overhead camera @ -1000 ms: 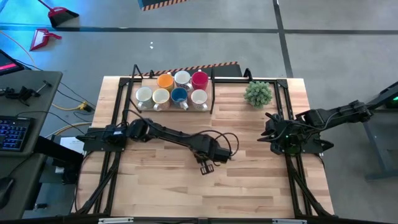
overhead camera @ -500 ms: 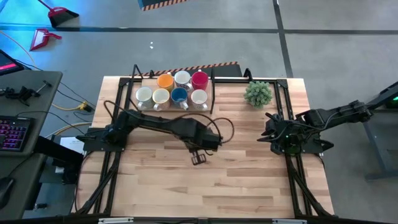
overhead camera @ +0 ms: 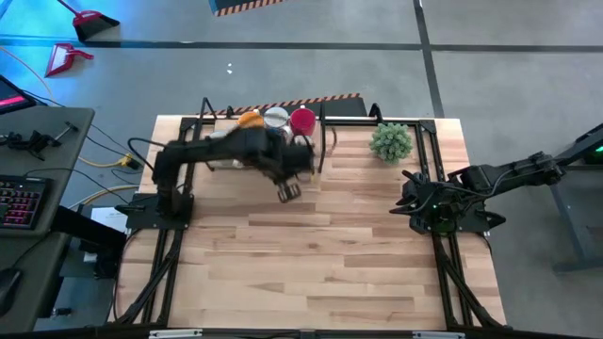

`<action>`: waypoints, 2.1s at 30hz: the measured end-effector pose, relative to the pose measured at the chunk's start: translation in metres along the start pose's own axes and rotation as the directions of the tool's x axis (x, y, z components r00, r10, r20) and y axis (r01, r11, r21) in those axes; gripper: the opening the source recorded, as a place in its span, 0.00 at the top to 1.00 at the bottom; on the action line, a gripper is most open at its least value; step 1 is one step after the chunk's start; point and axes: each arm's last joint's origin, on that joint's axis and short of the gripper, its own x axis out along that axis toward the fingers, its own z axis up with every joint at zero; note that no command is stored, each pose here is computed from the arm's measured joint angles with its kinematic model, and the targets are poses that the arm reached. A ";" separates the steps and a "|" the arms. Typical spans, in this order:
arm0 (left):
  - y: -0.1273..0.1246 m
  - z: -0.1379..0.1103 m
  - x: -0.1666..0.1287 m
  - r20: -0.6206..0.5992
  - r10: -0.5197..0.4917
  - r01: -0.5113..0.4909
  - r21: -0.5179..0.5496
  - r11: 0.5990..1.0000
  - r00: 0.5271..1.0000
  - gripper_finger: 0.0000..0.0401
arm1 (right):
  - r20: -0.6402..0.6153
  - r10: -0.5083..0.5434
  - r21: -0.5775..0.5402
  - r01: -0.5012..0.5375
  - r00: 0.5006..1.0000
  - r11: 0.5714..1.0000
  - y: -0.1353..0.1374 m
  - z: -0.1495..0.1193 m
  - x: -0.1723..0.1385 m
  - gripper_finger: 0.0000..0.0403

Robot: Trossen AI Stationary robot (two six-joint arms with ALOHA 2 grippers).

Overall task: Place coffee mugs
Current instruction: Put the orange mug on the shelf

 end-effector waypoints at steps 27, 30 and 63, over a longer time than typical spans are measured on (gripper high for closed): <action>0.185 -0.007 -0.018 0.008 0.199 -0.194 -0.177 0.965 0.980 0.99 | 0.008 -0.013 -0.008 0.013 1.000 1.000 0.000 0.000 0.000 0.76; 0.198 -0.011 -0.012 -0.019 0.204 -0.204 -0.186 0.961 0.979 0.99 | 0.008 -0.013 -0.006 0.013 1.000 1.000 0.000 0.000 0.000 0.76; 0.245 -0.088 0.055 -0.210 0.121 -0.170 -0.234 0.957 0.970 0.99 | 0.006 -0.010 0.000 0.010 1.000 1.000 0.000 0.000 0.000 0.76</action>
